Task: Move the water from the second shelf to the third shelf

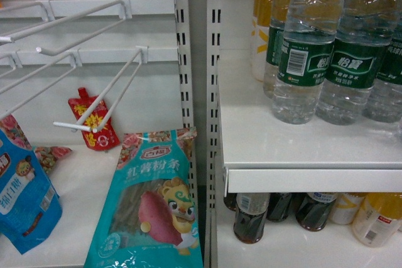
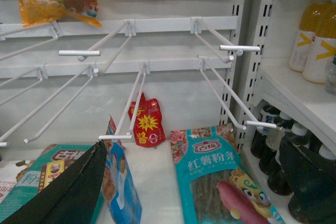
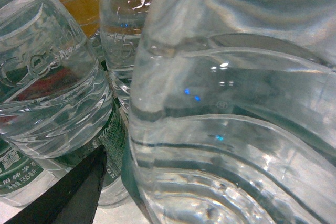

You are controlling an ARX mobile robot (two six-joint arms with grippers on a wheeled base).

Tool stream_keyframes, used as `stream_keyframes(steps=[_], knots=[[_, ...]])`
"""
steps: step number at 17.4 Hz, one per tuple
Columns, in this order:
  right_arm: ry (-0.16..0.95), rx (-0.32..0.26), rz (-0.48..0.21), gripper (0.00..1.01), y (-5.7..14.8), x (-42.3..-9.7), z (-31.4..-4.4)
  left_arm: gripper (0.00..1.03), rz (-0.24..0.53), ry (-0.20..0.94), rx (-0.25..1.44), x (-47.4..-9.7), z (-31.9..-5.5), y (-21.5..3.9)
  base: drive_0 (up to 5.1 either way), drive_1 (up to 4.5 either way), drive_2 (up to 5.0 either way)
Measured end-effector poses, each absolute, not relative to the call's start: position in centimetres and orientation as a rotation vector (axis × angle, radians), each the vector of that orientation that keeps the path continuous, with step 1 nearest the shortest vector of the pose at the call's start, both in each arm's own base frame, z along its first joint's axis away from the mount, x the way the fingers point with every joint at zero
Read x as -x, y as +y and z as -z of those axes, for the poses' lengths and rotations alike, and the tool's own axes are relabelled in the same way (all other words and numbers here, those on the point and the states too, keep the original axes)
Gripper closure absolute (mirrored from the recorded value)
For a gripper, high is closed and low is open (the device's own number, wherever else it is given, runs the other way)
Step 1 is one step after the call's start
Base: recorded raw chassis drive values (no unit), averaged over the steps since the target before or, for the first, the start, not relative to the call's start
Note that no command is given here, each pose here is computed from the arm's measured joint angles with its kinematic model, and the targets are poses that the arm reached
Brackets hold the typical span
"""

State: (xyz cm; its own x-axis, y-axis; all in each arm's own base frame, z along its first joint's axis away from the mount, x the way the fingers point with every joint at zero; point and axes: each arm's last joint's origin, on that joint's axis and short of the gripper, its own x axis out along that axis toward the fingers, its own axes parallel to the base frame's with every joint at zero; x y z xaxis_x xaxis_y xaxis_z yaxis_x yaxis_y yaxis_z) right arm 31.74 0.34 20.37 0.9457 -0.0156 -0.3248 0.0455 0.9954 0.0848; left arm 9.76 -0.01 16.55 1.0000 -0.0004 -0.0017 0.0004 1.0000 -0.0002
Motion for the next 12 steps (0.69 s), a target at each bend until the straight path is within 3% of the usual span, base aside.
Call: stream_keyframes(steps=[12], knots=[[0.312, -0.111, -0.022, 0.03, 0.1, -30.5, -21.6, 0.05, 0.0, 0.002, 0.0, -9.8, -16.5, 0.0, 0.0, 0.0, 0.0]])
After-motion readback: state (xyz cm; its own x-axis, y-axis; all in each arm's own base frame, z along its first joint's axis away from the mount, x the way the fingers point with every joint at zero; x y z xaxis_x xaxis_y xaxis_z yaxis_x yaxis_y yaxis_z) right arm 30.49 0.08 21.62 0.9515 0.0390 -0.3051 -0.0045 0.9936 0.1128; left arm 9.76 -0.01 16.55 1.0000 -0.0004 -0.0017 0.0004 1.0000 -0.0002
